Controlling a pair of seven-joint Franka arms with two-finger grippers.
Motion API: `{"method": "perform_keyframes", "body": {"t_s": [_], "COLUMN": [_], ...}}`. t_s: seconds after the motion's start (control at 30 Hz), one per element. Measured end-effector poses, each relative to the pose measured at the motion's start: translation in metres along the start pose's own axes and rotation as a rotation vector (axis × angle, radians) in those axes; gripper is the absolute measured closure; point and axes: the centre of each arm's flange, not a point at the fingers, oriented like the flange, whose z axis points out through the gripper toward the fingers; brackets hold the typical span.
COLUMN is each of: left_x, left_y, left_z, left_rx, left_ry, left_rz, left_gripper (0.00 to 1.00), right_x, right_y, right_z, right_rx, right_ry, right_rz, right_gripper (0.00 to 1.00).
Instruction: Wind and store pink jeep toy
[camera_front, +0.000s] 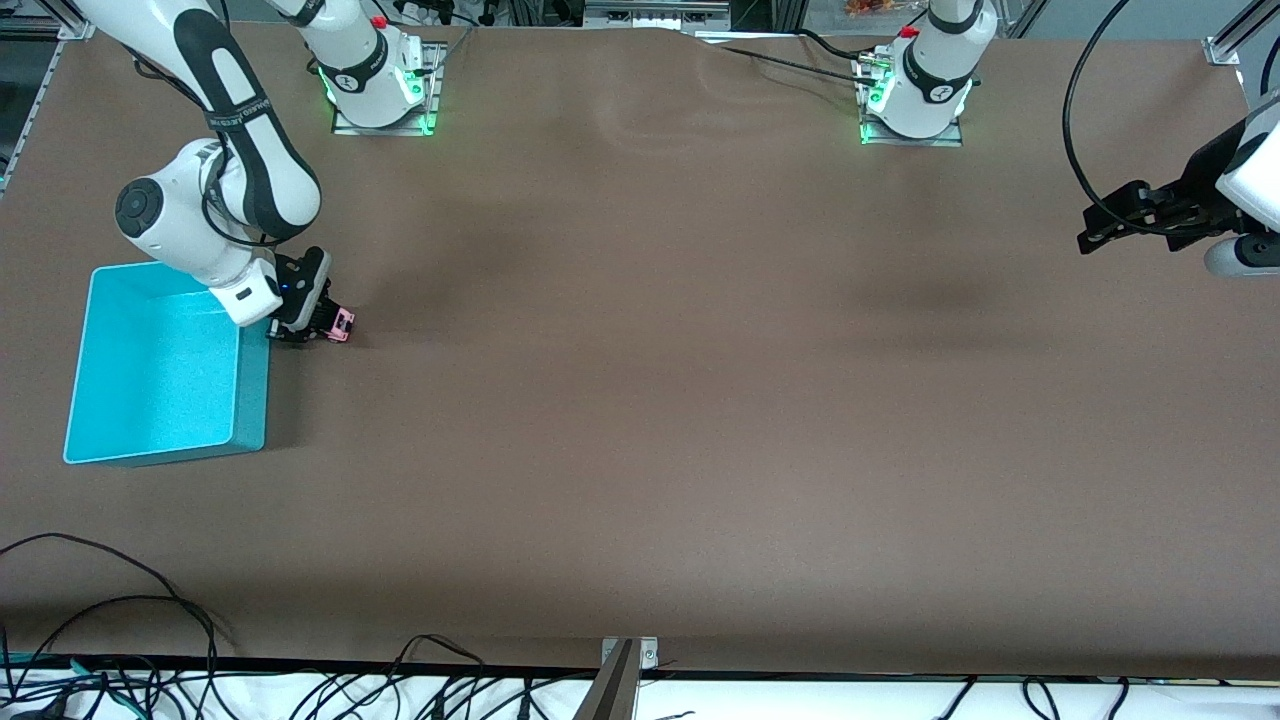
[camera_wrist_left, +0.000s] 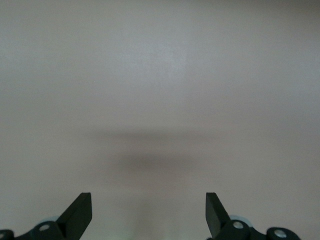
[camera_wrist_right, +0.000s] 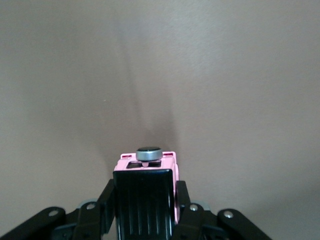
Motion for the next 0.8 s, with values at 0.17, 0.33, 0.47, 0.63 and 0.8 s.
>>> {"method": "perform_keyframes", "body": {"t_s": [0.17,0.33,0.47,0.63,0.8], "left_x": [0.000,0.000,0.000,0.000,0.000], "left_y": [0.000,0.000,0.000,0.000,0.000], "left_z": [0.000,0.000,0.000,0.000,0.000], "left_rx": [0.000,0.000,0.000,0.000,0.000], "left_ry": [0.000,0.000,0.000,0.000,0.000], "left_rz": [0.000,0.000,0.000,0.000,0.000], "left_gripper": [0.00,0.00,0.00,0.00,0.00], "right_x": [0.013,0.025,0.038,0.056,0.065], "right_y": [0.012,0.016,0.015,0.020,0.030], "right_z": [-0.022,-0.045,-0.063,-0.100,-0.144], "right_rx": [-0.049,-0.065,-0.055,-0.026,0.016], "right_ry": [0.011,-0.024,-0.089,-0.148,-0.163], "right_rz": [-0.027,-0.024,-0.008,0.023,0.037], "right_gripper": [0.49,0.49,0.49,0.49,0.49]}}
